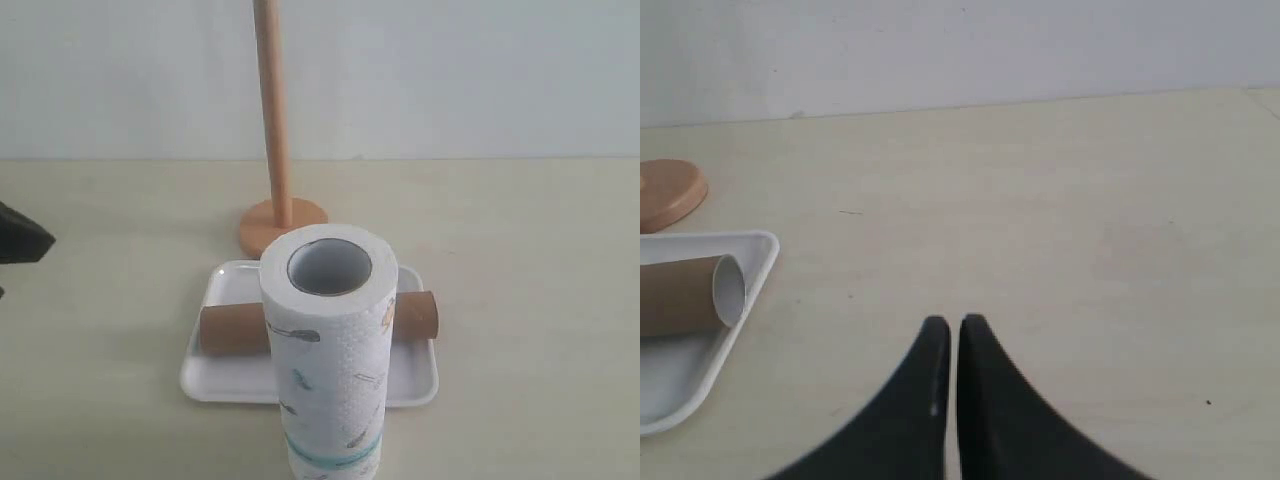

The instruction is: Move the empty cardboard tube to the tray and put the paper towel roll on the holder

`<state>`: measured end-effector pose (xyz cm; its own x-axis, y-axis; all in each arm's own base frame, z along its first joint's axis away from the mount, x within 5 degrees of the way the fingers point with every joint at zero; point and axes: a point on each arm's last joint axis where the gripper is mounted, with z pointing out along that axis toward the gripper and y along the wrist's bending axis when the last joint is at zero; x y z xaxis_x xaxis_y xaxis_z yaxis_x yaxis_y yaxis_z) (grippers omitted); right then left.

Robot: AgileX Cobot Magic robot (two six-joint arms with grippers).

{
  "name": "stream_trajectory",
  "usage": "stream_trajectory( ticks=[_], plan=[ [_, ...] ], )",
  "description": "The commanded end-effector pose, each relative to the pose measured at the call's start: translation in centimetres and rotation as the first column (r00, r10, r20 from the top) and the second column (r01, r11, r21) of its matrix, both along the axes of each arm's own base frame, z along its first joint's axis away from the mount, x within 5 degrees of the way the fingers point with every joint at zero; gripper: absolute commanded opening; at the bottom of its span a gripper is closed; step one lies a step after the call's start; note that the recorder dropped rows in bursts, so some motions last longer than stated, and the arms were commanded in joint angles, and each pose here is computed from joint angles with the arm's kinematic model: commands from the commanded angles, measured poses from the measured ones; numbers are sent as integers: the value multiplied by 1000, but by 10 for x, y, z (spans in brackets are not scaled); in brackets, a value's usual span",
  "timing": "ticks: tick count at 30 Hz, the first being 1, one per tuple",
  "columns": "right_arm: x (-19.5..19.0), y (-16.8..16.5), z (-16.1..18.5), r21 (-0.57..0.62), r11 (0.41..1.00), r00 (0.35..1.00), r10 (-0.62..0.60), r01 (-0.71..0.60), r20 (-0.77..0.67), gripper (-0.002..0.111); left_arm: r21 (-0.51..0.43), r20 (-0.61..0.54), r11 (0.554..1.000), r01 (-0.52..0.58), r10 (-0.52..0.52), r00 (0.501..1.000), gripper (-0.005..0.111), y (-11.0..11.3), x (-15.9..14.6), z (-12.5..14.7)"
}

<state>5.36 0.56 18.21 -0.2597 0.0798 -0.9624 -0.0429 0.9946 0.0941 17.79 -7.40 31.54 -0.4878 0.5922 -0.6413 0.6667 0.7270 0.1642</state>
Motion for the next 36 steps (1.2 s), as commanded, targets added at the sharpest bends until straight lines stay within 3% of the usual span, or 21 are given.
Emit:
stream_trajectory(
  ticks=[1,9,19,23,26,30,32,35,36],
  plan=[
    [0,0,1,-4,1000,1000,-6,6,15,3,-76,103,997,-24,32,994,4,5,-17,18],
    [0,0,1,-4,1000,1000,-6,6,15,3,-109,193,994,-16,37,980,4,12,-37,34],
    [0,0,1,-4,1000,1000,-6,6,15,3,-115,211,993,-14,38,977,4,13,-41,37],
    [0,0,1,-4,1000,1000,-6,6,15,3,-158,243,986,-50,88,966,4,20,-50,44],
    [0,0,1,-4,1000,1000,-6,6,15,3,-278,286,951,-133,214,934,4,31,-63,53],
    [0,0,1,-4,1000,1000,-6,6,15,3,-452,381,871,-193,385,841,4,45,-91,54],
    [0,0,1,-4,1000,1000,-6,6,15,3,-507,392,831,-228,458,798,4,50,-109,38],
    [0,0,1,-4,1000,1000,-6,6,15,3,-562,355,782,-269,522,775,4,53,-120,8],
    [0,0,1,-4,1000,1000,-6,6,15,3,-610,331,739,-287,566,755,4,55,-120,-4]
  ],
)
